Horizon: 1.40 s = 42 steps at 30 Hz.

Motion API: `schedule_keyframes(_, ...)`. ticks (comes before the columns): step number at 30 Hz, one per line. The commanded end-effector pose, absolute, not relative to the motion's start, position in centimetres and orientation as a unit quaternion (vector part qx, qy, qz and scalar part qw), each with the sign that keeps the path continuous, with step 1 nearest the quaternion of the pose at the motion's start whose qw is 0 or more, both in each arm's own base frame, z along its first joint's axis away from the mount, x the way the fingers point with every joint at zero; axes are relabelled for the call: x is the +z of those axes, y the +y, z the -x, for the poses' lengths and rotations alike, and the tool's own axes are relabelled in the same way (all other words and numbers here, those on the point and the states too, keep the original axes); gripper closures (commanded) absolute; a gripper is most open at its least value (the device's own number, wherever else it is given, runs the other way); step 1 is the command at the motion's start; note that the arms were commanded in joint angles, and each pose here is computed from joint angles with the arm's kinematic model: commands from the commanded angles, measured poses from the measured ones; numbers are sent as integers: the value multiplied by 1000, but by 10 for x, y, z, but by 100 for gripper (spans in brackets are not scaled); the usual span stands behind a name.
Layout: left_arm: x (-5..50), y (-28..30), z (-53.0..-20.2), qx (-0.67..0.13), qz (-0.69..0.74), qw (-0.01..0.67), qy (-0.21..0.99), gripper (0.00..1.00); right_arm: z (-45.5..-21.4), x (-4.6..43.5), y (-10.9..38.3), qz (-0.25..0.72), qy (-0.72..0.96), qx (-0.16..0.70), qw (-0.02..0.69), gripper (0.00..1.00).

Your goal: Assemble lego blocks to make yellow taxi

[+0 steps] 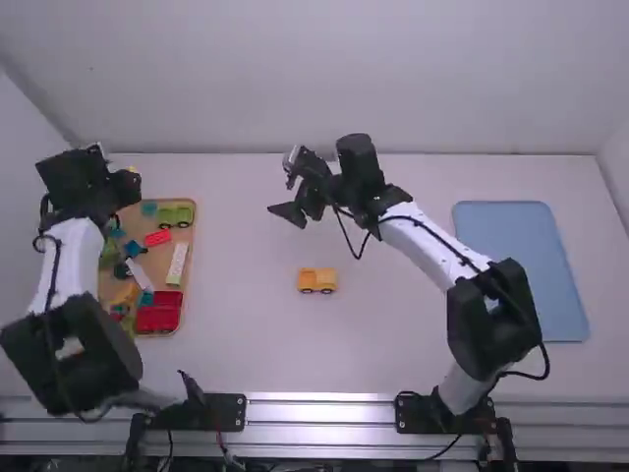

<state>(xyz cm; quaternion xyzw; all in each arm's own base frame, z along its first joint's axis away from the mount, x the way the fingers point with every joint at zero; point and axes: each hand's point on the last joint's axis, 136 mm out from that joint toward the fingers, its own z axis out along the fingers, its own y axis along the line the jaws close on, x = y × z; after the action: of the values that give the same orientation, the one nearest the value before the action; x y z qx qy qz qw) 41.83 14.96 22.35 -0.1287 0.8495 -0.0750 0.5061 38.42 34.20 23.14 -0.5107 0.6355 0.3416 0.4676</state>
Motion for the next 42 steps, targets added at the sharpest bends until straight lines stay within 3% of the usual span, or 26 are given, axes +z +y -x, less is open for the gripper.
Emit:
schedule_keyframes(1, 214, 63, -395, -191, -19, 525, 829, 86, -384, 260, 338, 511, 607, 368, 484, 1)
schedule_keyframes(7, 220, -53, -350, -271, -209, 573, 744, 86, -386, 253, 333, 497, 576, 467, 452, 1)
schedule_keyframes(14, 225, -132, -328, -319, -346, 585, 660, 92, -338, 262, 313, 553, 449, 591, 379, 4)
schedule_keyframes(21, 234, -166, -327, -366, -394, 599, 593, 91, -333, 265, 309, 559, 433, 601, 372, 9)
schedule_keyframes(25, 232, -165, -339, -391, -375, 596, 593, 93, -330, 266, 310, 561, 429, 604, 368, 16)
schedule_keyframes(36, 245, -172, -345, -429, -387, 598, 555, 93, -332, 263, 318, 565, 432, 591, 382, 23)
schedule_keyframes(42, 247, -172, -346, -433, -383, 596, 557, 93, -329, 263, 322, 573, 422, 585, 388, 40)
